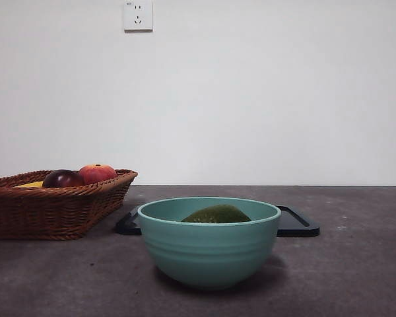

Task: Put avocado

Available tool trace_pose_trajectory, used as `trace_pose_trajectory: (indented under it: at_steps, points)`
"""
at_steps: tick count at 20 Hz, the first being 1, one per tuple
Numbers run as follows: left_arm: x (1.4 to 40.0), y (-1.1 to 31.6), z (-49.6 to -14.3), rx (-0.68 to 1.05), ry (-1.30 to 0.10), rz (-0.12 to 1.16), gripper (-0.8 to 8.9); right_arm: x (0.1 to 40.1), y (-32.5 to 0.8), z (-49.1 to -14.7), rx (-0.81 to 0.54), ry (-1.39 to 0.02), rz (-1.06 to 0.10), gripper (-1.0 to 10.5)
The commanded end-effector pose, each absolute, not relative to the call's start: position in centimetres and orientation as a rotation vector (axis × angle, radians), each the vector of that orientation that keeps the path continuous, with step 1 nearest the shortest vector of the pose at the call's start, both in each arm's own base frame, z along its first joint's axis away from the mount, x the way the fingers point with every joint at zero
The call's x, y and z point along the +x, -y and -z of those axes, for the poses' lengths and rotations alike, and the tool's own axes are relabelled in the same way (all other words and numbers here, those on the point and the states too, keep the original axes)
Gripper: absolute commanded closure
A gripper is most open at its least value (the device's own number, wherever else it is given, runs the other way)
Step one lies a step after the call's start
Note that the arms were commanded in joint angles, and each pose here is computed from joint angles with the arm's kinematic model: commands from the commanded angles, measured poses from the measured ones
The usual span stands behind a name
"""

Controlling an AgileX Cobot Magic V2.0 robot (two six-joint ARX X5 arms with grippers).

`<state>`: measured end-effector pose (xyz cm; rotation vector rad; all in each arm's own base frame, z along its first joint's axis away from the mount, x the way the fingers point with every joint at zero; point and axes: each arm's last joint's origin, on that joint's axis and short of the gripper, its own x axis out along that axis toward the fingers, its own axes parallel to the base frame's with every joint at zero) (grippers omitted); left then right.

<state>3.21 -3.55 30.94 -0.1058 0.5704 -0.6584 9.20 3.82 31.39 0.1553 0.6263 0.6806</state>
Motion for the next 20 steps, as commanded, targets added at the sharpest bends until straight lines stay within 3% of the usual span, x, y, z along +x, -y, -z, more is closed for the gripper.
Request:
trace_pose_trajectory:
  at_steps: [1, 9, 17, 20]
  points:
    - [3.0, 3.3, -31.2, -0.113, -0.538, 0.671, 2.52, 9.4, -4.0, -31.7, 0.154, -0.634, -0.69, 3.0]
    - [2.9, 3.2, -31.2, -0.111, -0.534, 0.673, 2.52, 13.6, -8.3, -29.4, 0.182, -0.898, -0.801, 3.2]
    - [2.9, 3.2, -31.2, -0.111, -0.534, 0.673, 2.52, 18.6, -15.2, -24.1, -0.036, -1.185, -0.604, 3.2]
    - [2.9, 3.2, -31.2, -0.111, -0.534, 0.673, 2.52, 19.9, -16.7, -22.3, -0.07, -1.251, -0.583, 3.2]
